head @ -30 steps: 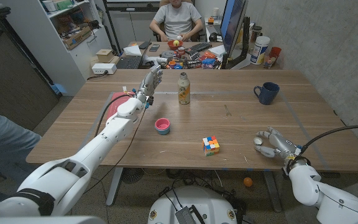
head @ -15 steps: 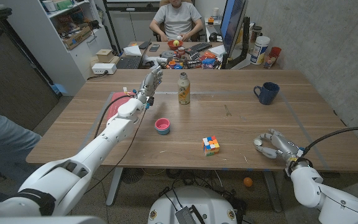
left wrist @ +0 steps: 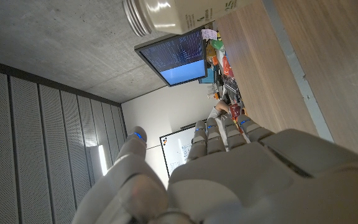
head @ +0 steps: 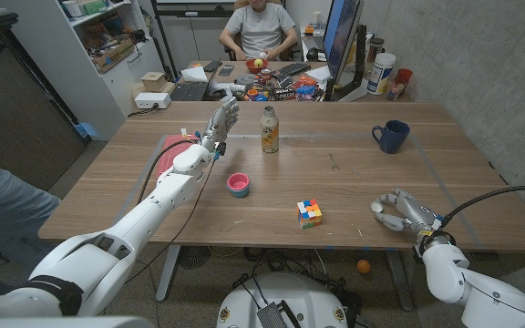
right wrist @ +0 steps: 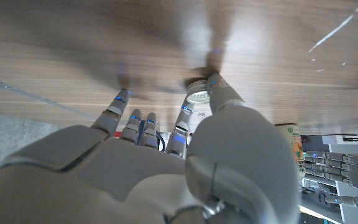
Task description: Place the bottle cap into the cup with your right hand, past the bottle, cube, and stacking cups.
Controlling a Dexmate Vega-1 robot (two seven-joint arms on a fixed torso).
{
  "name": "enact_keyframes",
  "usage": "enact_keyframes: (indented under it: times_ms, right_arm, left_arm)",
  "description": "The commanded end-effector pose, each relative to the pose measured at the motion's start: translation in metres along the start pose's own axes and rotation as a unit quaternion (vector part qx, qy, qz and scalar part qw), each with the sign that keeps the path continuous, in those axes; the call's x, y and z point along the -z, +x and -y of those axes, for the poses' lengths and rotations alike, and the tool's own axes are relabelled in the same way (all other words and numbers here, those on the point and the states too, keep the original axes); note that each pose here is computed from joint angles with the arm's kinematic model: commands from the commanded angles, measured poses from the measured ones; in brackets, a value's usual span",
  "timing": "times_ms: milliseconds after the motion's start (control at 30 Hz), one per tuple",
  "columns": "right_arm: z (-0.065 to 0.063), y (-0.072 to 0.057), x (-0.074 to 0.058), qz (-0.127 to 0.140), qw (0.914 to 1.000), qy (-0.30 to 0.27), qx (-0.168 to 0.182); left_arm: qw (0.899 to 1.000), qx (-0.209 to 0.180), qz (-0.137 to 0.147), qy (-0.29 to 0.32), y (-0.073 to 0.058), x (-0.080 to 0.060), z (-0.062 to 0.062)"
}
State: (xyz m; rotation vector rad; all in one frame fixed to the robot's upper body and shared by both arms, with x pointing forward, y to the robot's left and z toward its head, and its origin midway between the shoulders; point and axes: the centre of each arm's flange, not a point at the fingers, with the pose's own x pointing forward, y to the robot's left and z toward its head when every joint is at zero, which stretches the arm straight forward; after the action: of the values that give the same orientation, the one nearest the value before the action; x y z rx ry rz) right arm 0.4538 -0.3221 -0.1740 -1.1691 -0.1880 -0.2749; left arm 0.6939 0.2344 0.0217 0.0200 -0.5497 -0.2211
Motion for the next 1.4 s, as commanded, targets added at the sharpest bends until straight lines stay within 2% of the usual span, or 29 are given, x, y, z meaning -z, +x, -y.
enact_keyframes:
  times_ms: [33,167,667,1100,1400]
  right_arm:
    - [0.016,0.001,-0.007,0.006,0.9997,-0.015,0.018]
    - [0.023,0.0,-0.008,0.01,0.9994,-0.019,0.026]
    - [0.035,-0.002,-0.015,0.031,0.9984,-0.019,0.043]
    - [0.051,0.007,-0.026,0.058,0.9962,-0.019,0.063]
    - [0.071,0.024,-0.039,0.078,0.9928,-0.034,0.085]
  left_arm:
    - [1.0,-0.002,0.005,-0.005,0.0,-0.001,-0.002]
    - [1.0,-0.002,0.009,-0.003,-0.001,-0.005,-0.002]
    - [1.0,-0.003,0.013,0.009,-0.006,-0.015,-0.003]
    - [1.0,-0.003,0.015,0.012,-0.012,-0.017,-0.004]
    - [1.0,0.0,0.014,0.018,-0.013,-0.017,-0.002]
